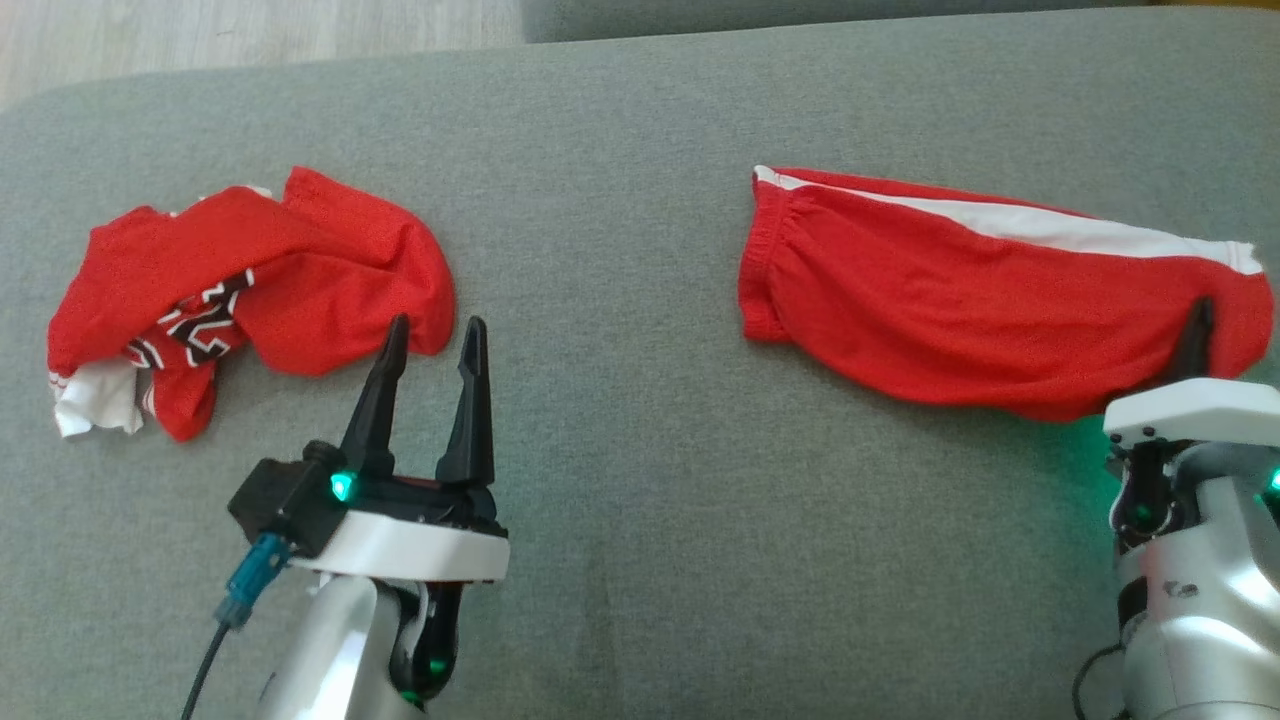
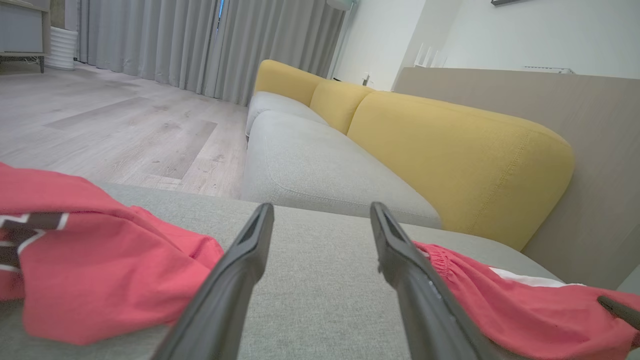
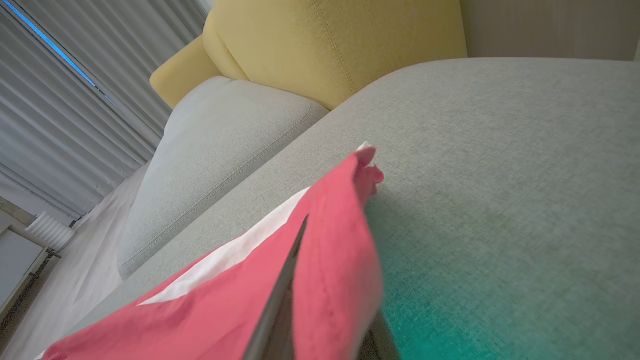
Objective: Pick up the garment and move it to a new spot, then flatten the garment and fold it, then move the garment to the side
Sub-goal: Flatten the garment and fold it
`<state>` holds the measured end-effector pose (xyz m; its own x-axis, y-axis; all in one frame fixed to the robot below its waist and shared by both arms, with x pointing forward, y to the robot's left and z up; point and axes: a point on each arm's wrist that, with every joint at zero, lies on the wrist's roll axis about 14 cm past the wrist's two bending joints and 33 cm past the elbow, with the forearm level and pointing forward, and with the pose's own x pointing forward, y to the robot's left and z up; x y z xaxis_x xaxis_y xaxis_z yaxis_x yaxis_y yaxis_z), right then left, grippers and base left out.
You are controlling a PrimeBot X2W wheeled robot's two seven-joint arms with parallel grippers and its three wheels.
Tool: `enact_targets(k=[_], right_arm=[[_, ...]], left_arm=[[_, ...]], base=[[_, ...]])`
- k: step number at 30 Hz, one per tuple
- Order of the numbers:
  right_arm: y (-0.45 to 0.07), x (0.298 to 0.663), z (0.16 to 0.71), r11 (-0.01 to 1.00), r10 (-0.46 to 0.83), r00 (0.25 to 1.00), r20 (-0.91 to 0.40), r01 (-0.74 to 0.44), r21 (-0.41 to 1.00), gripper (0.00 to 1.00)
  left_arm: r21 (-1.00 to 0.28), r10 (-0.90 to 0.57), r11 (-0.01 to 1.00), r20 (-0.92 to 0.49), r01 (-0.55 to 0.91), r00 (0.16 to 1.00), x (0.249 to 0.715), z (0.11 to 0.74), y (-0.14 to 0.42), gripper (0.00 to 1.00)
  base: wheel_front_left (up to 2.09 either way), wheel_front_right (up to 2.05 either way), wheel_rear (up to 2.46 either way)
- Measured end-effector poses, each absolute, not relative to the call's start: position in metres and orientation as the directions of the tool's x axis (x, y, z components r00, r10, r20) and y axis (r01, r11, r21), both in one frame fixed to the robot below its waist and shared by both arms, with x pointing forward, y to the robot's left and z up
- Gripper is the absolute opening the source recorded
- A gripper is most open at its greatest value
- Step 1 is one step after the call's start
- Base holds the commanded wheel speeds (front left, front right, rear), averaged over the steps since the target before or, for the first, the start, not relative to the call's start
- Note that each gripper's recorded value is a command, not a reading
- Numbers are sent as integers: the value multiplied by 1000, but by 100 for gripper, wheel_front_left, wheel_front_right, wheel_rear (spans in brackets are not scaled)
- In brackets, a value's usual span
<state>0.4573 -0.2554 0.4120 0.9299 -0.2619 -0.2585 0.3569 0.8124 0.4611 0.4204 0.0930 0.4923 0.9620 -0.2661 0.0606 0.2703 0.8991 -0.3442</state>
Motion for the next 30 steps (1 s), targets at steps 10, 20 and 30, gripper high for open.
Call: enact_targets(k=[10,20,30], right_arm=[[-238,469,424,818,-227,950,-213,304,488,0],[-172,495,452,862,-35,990,-135,99,498,0],[-74,504,454,878,247,958,-147,-158,451,0]], left_arm=[[-330,-238,912,54,242,970,415,492,105,100],[-332,-188,922,64,198,980,405,498,122,100],[-339,-132,930,50,142,990,389,496,141,100]], base=[[0,0,0],[0,0,0],[0,0,0]])
